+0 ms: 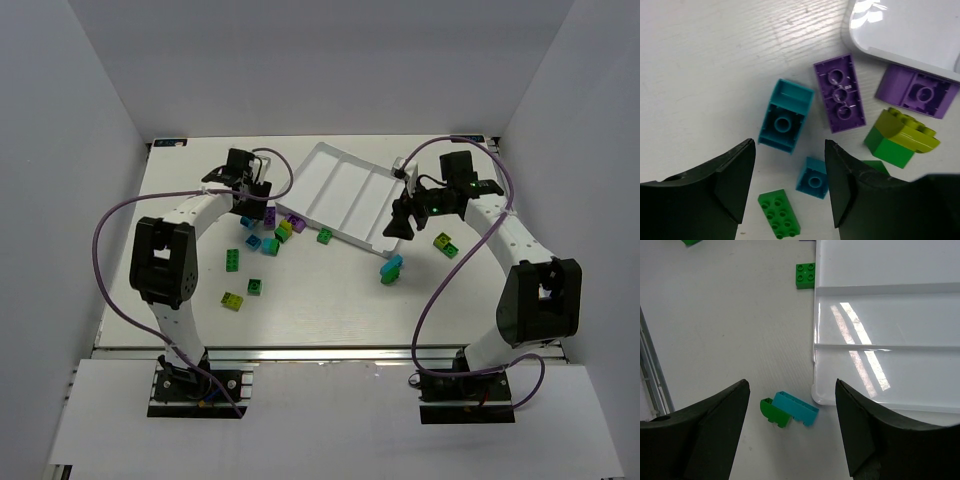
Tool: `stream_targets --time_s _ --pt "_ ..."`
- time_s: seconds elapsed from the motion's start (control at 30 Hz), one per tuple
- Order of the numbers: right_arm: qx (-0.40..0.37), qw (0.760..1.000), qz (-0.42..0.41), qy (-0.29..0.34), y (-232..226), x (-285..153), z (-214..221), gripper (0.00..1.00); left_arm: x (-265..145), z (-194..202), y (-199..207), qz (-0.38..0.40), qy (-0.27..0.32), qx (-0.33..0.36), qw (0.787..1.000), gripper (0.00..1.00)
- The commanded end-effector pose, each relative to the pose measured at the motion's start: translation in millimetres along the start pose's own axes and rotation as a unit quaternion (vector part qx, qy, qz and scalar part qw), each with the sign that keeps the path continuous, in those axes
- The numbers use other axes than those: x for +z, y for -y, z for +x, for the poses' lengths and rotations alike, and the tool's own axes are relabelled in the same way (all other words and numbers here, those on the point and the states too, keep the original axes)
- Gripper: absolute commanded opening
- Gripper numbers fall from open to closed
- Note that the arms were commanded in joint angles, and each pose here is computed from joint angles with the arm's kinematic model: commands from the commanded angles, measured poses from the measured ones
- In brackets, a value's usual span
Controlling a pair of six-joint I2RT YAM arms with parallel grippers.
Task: Sort the legos into containers by color
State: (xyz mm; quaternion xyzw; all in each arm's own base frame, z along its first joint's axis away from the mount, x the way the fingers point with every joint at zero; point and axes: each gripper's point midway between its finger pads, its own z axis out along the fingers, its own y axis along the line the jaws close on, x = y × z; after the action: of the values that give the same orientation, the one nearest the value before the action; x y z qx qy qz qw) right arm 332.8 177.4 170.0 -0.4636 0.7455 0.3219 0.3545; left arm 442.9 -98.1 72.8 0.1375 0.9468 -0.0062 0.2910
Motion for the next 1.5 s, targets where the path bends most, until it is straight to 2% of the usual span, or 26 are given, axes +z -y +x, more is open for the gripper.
stream_targets --time_s 0.0,0.17,0.33,0.53,0.6,0.67,0.7,0.8,0.87,0.93,1.03,1.13,1.17,1.23,1.27,1.37,1.47 --pt "-0.020 0.999 -0.001 0.025 1 -3 -19 0.75 -14 -26 -23 -0.050 0.032 0.023 0.998 0.67" --pt "-0.022 1.000 -0.001 0.019 -2 -4 -14 0.75 -1 -23 -20 -0.044 0.040 0.023 0.998 0.67" --pt "-0.028 0.999 0.002 0.018 -2 -6 -15 0.75 19 -11 -12 -0.023 0.012 0.027 0.999 0.63" --pt "-0.030 0.999 0.002 0.018 -1 -6 -15 0.75 28 -9 -11 -0.020 0.006 0.028 0.999 0.61" --pt "-0.031 0.999 0.001 0.018 -1 -5 -15 0.75 30 -11 -14 -0.023 0.006 0.022 0.999 0.56" --pt "-0.031 0.999 0.003 0.018 0 -5 -15 0.75 28 -13 -14 -0.023 0.009 0.017 1.000 0.47" --pt "-0.032 0.999 0.003 0.018 0 -6 -15 0.75 27 -14 -16 -0.023 0.008 0.009 1.000 0.36" --pt "-0.035 0.999 0.005 0.019 0 -6 -16 0.75 18 -20 -17 -0.028 0.018 -0.010 0.999 0.17" --pt "-0.036 0.999 0.004 0.021 -1 -7 -17 0.75 12 -22 -16 -0.028 0.030 -0.022 0.999 0.11" --pt "-0.036 0.999 0.002 0.023 -2 -7 -18 0.75 -3 -29 -15 -0.025 0.050 -0.036 0.998 0.00" --pt "-0.039 0.999 0.001 0.027 -4 -8 -21 0.72 -25 -44 -3 0.006 0.085 -0.073 0.994 0.00" --pt "-0.038 0.999 -0.003 0.034 -6 -9 -24 0.60 -50 -58 18 0.065 0.123 -0.111 0.984 0.00" --pt "-0.039 0.999 -0.003 0.036 -6 -9 -25 0.47 -53 -62 24 0.080 0.138 -0.123 0.980 0.00" --pt "-0.035 0.998 -0.009 0.043 -9 -9 -29 0.32 -71 -73 40 0.123 0.164 -0.148 0.967 0.00" --pt "-0.033 0.998 -0.010 0.047 -9 -9 -31 0.22 -76 -82 45 0.136 0.185 -0.156 0.961 0.00" --pt "-0.030 0.998 -0.013 0.053 -9 -9 -36 0.14 -82 -91 66 0.173 0.196 -0.178 0.949 0.00" --pt "-0.026 0.998 -0.006 0.057 -6 -9 -38 0.12 -83 -103 81 0.194 0.204 -0.186 0.941 0.00"
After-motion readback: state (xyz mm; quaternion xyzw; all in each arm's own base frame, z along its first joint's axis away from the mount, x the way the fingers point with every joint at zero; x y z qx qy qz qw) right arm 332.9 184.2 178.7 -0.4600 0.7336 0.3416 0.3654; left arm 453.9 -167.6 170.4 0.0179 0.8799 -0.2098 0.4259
